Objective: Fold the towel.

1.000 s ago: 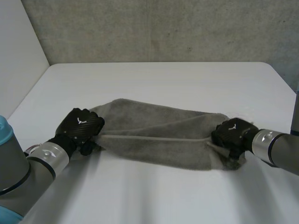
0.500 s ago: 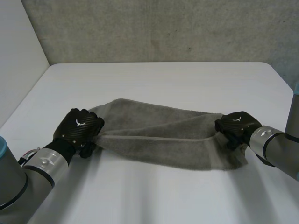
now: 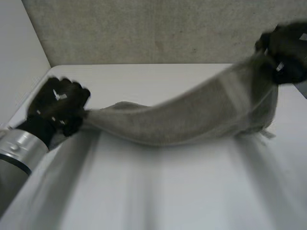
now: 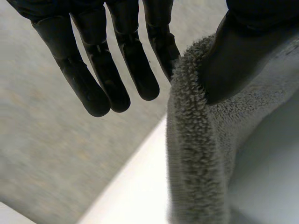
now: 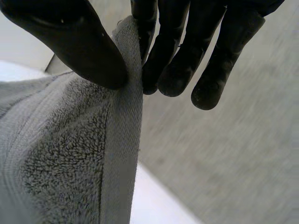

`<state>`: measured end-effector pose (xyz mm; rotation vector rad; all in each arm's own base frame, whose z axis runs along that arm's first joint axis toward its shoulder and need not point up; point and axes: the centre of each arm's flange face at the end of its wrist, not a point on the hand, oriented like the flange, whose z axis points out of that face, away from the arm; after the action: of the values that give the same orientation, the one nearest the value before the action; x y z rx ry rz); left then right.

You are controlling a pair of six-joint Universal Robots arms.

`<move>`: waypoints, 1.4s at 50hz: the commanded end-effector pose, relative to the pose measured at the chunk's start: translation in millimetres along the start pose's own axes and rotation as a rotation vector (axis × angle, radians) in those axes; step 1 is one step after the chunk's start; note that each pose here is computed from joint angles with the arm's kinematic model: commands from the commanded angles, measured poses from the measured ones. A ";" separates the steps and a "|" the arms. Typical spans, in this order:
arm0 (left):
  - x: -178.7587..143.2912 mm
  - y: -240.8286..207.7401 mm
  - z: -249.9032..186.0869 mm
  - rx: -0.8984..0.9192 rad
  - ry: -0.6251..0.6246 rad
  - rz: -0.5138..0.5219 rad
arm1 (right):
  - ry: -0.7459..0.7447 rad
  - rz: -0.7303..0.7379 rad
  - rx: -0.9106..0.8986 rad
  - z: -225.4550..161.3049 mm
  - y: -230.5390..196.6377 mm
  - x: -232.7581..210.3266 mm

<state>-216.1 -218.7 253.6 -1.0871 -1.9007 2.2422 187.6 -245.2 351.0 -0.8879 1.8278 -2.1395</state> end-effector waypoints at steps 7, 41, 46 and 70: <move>-28.6 -47.8 7.5 0.025 -0.012 0.011 | -0.080 -0.053 -0.187 17.6 -10.7 11.8; -134.6 -191.7 140.2 0.728 -0.479 0.229 | 0.199 -0.022 0.663 92.7 -124.5 53.1; -126.1 -156.8 148.5 0.606 -0.411 0.176 | 0.123 -0.041 0.517 101.3 -98.4 41.6; 17.9 105.4 81.1 0.048 0.040 0.139 | -0.244 -0.117 -0.135 83.0 149.1 -58.9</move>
<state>-230.2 -328.2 212.7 -1.1722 -1.7079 2.3892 250.3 -337.4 256.9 -1.1155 1.7161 -2.0326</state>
